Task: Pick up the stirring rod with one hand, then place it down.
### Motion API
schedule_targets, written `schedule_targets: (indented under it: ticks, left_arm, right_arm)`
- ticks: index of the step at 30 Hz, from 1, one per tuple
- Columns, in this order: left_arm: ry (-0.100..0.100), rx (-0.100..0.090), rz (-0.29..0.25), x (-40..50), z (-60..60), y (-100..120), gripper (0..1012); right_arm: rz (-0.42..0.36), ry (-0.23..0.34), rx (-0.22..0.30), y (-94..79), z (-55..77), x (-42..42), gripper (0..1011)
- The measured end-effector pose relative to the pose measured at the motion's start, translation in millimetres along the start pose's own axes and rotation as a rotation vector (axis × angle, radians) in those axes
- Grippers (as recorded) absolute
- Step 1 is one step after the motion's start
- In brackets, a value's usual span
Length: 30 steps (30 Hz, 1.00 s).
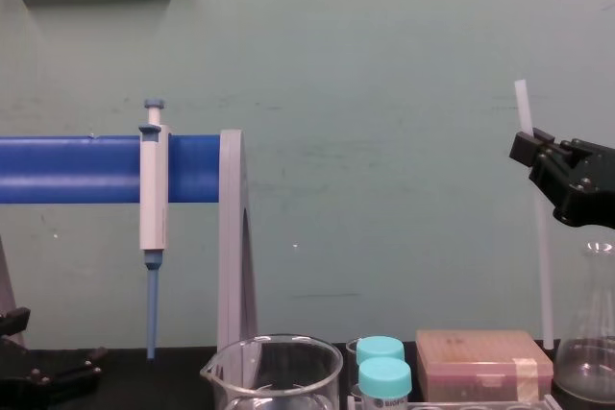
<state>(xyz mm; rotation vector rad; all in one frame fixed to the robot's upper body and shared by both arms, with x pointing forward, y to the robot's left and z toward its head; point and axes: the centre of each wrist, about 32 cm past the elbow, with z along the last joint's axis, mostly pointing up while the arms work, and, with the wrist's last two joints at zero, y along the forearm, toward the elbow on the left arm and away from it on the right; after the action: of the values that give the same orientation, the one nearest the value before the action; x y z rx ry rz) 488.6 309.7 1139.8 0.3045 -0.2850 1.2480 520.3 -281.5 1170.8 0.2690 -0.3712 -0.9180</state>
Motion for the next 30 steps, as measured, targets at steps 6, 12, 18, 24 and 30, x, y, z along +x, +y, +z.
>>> schedule_targets:
  ticks: [6,12,18,24,30]
  left_arm:
    - [0.000,0.000,0.000,0.0,0.0,0.0,1000]
    - [0.000,0.000,0.000,0.0,0.0,0.0,1000]
    - [0.000,0.000,0.000,0.0,0.0,0.0,1000]
    - [0.000,0.000,0.000,0.0,0.0,0.0,1000]
    - [0.000,0.000,0.000,0.0,0.0,0.0,1000]
  right_arm:
    - [0.000,0.000,0.000,0.0,0.0,0.0,66]
    - [0.000,0.000,0.000,0.0,0.0,0.0,66]
    - [0.007,0.005,-0.001,0.5,-0.7,-0.2,65]
    - [0.023,0.026,-0.006,2.3,-3.6,-1.3,66]
    - [0.039,0.053,-0.018,3.8,-7.3,-3.1,65]
